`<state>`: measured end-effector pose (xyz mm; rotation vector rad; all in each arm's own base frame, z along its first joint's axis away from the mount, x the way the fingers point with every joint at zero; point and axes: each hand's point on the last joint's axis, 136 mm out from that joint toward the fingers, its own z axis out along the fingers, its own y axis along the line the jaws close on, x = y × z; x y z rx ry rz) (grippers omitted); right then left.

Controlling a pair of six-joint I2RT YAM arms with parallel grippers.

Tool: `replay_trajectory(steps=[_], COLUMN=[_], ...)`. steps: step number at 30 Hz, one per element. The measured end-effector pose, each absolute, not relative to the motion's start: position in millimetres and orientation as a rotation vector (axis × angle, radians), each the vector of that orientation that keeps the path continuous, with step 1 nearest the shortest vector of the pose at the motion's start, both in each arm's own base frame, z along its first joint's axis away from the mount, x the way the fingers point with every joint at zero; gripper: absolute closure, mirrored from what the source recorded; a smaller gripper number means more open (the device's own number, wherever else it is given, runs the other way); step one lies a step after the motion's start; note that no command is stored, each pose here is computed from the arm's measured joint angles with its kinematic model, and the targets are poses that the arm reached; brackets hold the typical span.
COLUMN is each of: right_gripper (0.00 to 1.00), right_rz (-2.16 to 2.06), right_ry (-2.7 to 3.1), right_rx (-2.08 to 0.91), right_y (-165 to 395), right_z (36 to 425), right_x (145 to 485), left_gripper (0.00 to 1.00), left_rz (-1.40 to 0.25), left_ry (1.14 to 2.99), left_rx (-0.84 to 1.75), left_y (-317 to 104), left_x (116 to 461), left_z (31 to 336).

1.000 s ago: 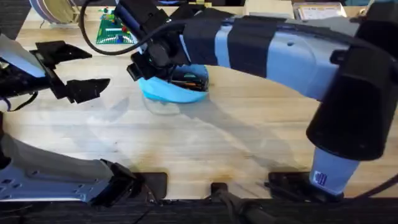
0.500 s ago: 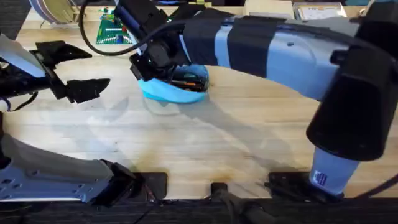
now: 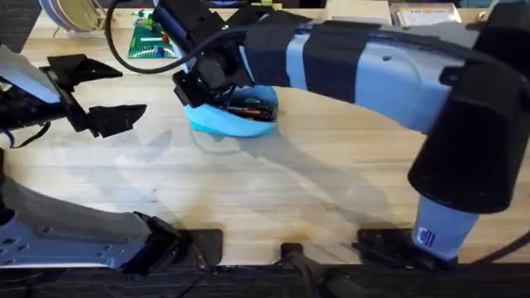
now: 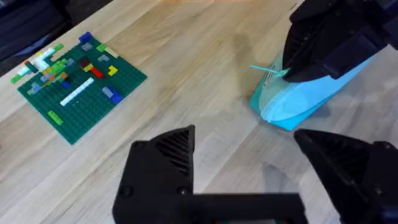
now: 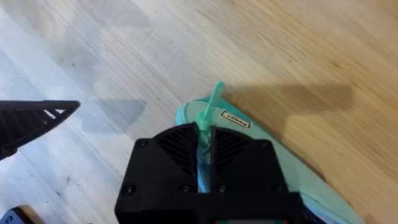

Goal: Unzip the bag, pick up the pens from the table one at a time and place them inside, then zip the bag closed.

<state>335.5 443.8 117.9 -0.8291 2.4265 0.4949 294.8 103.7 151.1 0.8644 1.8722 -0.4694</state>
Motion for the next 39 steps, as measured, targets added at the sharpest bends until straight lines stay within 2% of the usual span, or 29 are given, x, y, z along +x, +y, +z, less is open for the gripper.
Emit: replay_trajectory(steps=[26, 32, 39], right_gripper=[0.966, 0.972, 0.972], right_rz=[0.495, 0.502, 0.501], right_ry=[2.386, 2.342, 2.337], right_rx=[-0.852, -0.874, -0.881], right_y=[447, 445, 444], right_z=[123, 144, 147], right_x=[339, 337, 337], left_gripper=[0.007, 0.007, 0.007], left_rz=[-0.469, -0.469, -0.469], left_ry=[1.872, 1.872, 1.872], left_rx=[0.864, 0.864, 0.864], left_y=[104, 104, 104], left_x=[295, 295, 295], left_z=[151, 151, 151])
